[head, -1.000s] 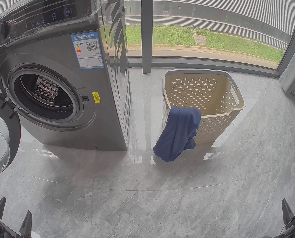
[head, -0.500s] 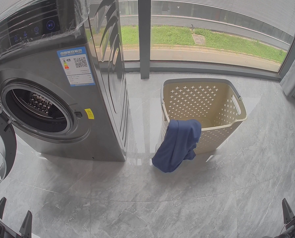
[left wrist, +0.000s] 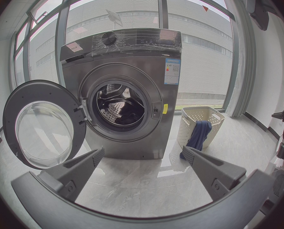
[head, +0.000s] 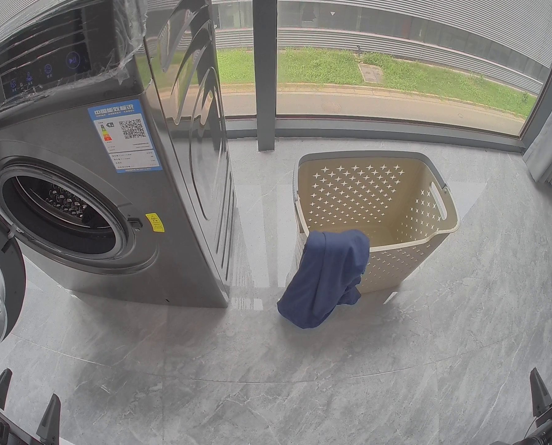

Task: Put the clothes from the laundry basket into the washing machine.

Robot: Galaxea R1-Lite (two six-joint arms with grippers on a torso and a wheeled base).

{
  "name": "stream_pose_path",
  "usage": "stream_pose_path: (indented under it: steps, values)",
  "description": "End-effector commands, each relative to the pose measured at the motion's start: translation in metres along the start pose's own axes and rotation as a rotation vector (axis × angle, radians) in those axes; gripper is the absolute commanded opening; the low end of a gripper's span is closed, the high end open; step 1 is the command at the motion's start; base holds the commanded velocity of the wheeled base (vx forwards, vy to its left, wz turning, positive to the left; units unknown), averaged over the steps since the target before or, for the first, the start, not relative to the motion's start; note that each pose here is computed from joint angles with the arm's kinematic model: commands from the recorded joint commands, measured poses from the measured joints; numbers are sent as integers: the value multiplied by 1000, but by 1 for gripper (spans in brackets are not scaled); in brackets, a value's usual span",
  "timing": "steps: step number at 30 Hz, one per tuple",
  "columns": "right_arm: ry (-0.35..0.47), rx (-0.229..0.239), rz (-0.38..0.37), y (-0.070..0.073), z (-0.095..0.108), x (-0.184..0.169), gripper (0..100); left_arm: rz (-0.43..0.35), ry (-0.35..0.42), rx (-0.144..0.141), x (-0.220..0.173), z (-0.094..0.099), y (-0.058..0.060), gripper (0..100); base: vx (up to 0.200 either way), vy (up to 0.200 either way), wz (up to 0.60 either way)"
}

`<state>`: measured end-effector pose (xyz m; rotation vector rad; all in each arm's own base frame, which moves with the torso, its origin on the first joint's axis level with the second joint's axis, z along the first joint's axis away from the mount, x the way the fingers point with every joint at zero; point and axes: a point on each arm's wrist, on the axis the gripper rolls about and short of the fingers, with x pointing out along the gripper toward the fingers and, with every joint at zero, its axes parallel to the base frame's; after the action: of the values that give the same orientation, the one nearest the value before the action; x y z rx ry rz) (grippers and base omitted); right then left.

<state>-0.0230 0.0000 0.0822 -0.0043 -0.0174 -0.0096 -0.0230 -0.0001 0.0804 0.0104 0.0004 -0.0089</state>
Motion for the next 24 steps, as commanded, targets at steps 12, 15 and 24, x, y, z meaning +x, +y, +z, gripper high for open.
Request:
stream_pose_path:
  steps: [12,15,24]
  values:
    - [336,214,289,14,77,85,100,0,1,-3,0,-5,0,100,0,0,0]
    - [413,311,351,32,77,126,100,0,1,-6,0,-5,0,100,0,0,0]
    - [518,220,383,76,56,164,100,1,1,-9,0,-5,0,100,0,0,0]
